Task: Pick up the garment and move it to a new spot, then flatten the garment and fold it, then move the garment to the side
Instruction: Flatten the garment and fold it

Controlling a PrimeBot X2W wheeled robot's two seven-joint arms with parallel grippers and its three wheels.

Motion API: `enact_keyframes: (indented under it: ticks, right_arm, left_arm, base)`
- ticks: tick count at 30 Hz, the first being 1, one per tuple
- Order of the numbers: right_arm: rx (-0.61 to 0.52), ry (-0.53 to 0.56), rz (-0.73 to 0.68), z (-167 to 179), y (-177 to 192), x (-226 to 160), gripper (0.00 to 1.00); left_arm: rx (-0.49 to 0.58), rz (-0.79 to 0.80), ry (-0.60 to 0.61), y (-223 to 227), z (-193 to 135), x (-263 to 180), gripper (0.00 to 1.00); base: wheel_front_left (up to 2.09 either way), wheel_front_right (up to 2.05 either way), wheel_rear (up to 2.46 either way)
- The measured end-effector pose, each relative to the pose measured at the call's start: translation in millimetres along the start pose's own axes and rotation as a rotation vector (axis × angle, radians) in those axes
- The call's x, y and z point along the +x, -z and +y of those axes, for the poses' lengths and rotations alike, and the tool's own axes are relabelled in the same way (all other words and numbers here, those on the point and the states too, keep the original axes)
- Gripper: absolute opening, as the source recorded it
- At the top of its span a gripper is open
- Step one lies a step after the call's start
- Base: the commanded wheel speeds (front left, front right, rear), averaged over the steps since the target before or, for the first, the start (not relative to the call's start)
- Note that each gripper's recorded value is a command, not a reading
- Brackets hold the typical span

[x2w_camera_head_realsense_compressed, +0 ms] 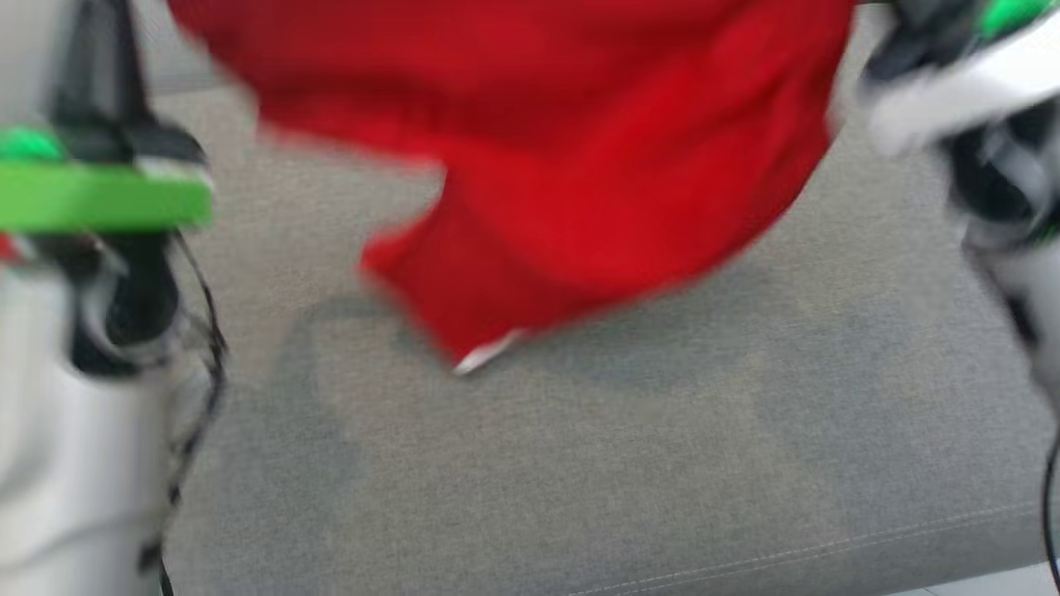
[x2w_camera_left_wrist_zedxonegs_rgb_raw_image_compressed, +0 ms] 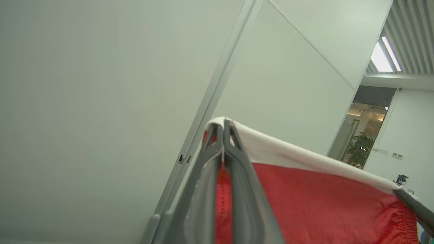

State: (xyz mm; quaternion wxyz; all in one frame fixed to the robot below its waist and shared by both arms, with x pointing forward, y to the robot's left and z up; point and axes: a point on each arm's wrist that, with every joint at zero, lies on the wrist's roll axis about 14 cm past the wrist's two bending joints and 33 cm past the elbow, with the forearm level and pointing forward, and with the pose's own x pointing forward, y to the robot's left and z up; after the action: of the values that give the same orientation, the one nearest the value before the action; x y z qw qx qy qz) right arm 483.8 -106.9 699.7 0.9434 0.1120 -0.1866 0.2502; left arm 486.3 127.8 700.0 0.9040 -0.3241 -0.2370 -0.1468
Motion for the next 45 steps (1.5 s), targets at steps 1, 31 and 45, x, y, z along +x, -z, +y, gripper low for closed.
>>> enact_keyframes:
  ticks: [1, 31, 45]
  right_arm:
    - [-0.004, 0.023, -0.163, -4.3, -44.0, 18.7, 0.00]
    - [0.275, 0.090, 0.589, 27.9, 232.0, -121.3, 0.00]
    - [0.215, 0.100, 0.681, 33.8, 233.8, -199.5, 0.00]
  left_arm:
    - [0.012, -0.100, 0.029, -29.0, -9.2, 15.8, 0.00]
    - [-0.143, 0.466, -0.350, 141.9, 68.8, -178.4, 0.00]
    - [-0.143, 0.603, -0.369, 151.5, 52.4, -247.0, 0.00]
  base:
    - [0.00, 0.00, 0.00]
    - [0.00, 0.00, 0.00]
    - [0.00, 0.00, 0.00]
